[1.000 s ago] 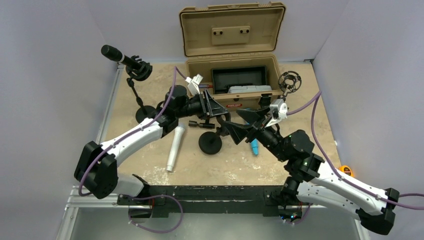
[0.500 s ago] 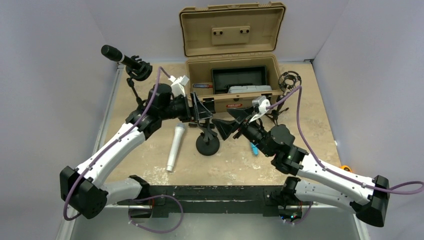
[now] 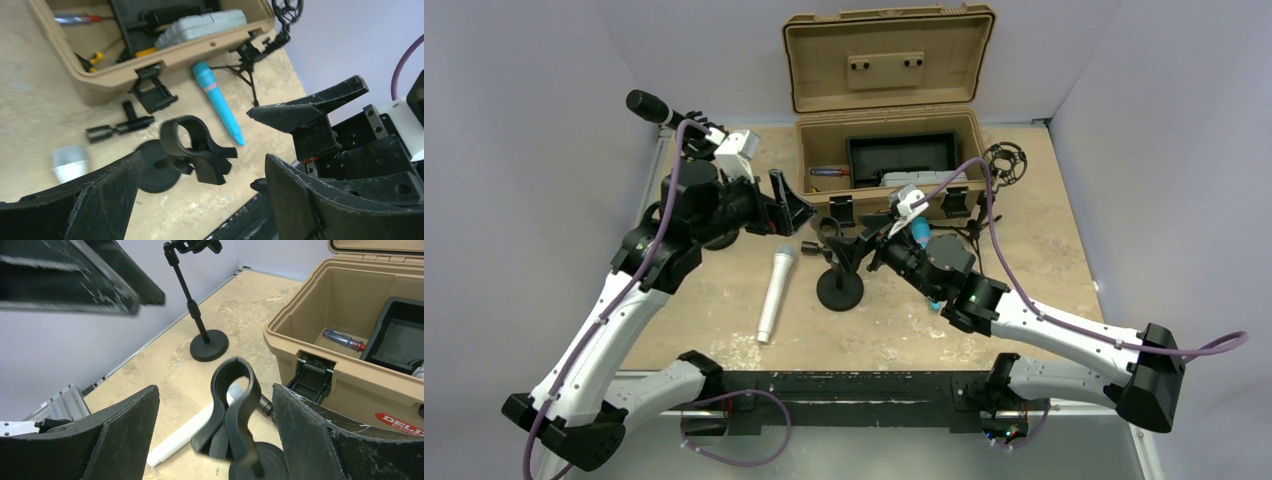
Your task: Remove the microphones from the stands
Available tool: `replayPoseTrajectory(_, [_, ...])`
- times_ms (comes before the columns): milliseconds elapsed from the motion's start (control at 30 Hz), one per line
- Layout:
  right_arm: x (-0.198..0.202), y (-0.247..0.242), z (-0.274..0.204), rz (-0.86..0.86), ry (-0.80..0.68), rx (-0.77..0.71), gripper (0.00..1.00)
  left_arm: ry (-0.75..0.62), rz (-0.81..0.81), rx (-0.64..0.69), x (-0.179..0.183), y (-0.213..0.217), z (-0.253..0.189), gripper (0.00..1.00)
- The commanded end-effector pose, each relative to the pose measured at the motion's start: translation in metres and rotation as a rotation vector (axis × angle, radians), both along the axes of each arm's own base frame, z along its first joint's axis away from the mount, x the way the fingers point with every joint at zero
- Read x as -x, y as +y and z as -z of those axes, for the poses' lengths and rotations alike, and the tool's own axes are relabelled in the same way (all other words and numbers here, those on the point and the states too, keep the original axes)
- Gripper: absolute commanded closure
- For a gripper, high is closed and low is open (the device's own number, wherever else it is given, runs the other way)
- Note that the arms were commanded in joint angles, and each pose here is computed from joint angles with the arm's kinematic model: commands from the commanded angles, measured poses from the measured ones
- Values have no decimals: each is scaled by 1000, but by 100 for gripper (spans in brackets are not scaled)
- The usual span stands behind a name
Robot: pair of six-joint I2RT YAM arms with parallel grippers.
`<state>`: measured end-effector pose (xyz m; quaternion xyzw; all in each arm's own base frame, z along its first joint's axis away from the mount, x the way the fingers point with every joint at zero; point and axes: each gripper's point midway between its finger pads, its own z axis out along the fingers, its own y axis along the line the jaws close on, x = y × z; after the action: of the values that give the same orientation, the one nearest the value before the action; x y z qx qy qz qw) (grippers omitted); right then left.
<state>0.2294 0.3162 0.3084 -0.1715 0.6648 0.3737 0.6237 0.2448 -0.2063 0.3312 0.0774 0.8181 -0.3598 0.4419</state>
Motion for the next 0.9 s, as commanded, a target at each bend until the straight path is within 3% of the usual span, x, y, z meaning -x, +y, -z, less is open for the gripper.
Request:
replayPoseTrajectory(0, [-2, 8, -28, -18, -56, -30, 18, -103, -145, -125, -3, 41, -23, 9])
replayPoseTrajectory(267, [-6, 10, -23, -9, -52, -8, 18, -184, -428, -257, -11, 102, -45, 7])
replayPoseTrajectory(567, [2, -6, -22, 3, -58, -31, 18, -120, -653, -387, -28, 150, -59, 5])
replayPoseTrajectory(700, [7, -19, -28, 18, -69, -52, 18, -86, -804, -346, -32, 184, -70, 2])
replayPoseTrajectory(867, [15, -36, -42, 30, -83, -97, 18, -12, -873, -119, -48, 200, -74, 1])
